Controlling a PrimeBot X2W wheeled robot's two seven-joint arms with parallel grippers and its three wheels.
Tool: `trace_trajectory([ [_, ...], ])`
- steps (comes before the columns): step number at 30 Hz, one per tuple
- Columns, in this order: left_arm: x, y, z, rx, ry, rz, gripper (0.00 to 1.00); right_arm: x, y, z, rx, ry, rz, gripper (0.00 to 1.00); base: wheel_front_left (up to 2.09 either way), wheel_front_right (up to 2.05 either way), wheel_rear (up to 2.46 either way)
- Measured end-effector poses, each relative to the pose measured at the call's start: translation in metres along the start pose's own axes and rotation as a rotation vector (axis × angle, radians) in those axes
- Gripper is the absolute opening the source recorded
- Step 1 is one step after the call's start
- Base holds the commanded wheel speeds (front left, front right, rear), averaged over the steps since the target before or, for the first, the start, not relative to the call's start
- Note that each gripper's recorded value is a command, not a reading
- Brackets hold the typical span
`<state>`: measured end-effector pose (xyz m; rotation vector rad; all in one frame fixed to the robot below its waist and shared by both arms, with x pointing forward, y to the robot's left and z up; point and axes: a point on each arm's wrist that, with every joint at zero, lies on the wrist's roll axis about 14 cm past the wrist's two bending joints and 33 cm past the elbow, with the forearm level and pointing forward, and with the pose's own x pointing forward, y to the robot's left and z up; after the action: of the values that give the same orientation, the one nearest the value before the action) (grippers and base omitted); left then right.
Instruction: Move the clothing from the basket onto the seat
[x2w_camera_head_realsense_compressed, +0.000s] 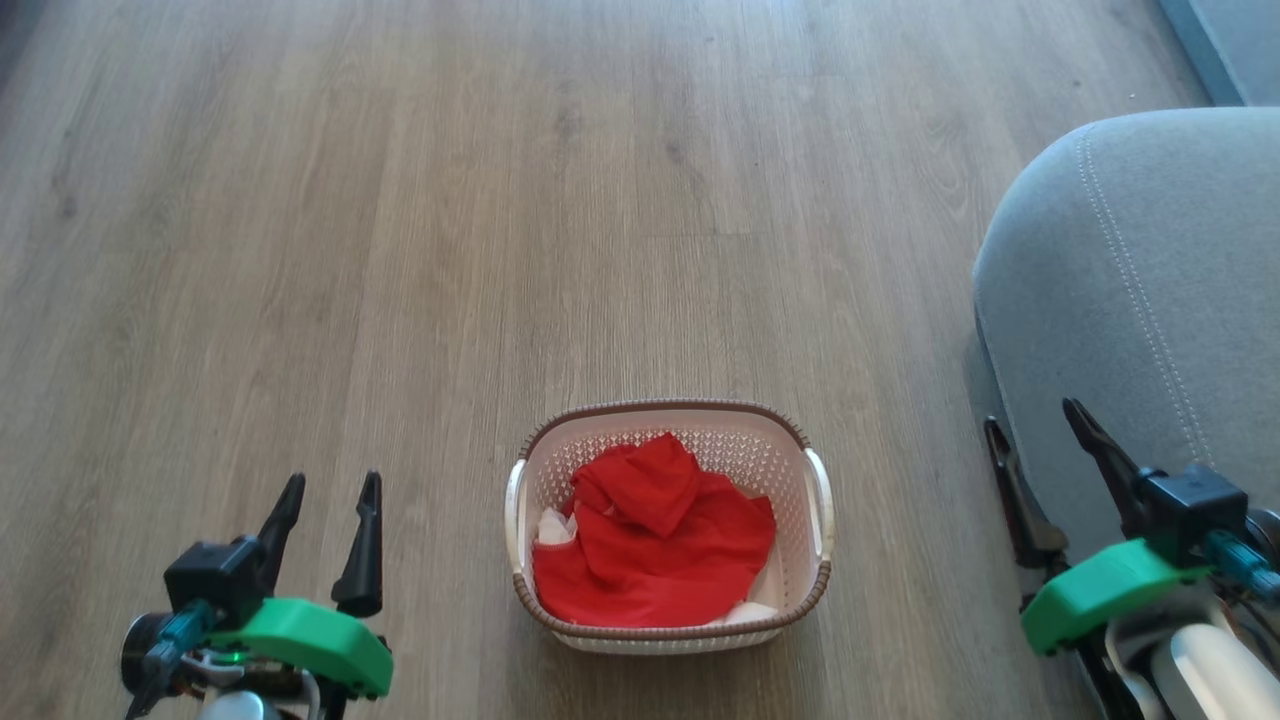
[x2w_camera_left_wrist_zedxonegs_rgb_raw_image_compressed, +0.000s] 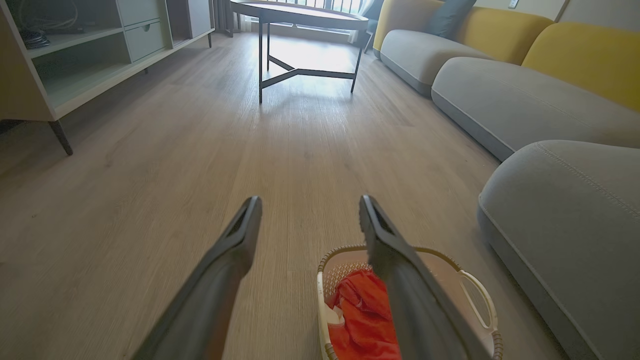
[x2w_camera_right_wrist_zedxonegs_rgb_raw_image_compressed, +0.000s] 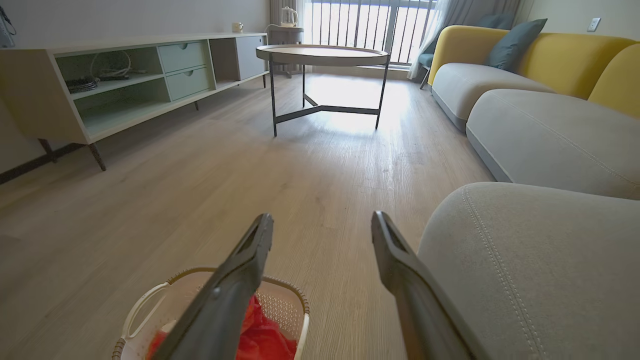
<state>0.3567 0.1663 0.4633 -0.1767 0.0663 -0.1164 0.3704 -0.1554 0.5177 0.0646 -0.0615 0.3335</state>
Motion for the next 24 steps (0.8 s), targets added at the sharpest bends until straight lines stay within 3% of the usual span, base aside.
trace_trajectory([
  [24, 0.001, 0.01, -0.005, 0.003, 0.018, 0.024, 1.0, -0.017, -0.026, -0.014, 0.024, 0.041, -0.094, 1.0, 0.0, 0.0, 0.0],
])
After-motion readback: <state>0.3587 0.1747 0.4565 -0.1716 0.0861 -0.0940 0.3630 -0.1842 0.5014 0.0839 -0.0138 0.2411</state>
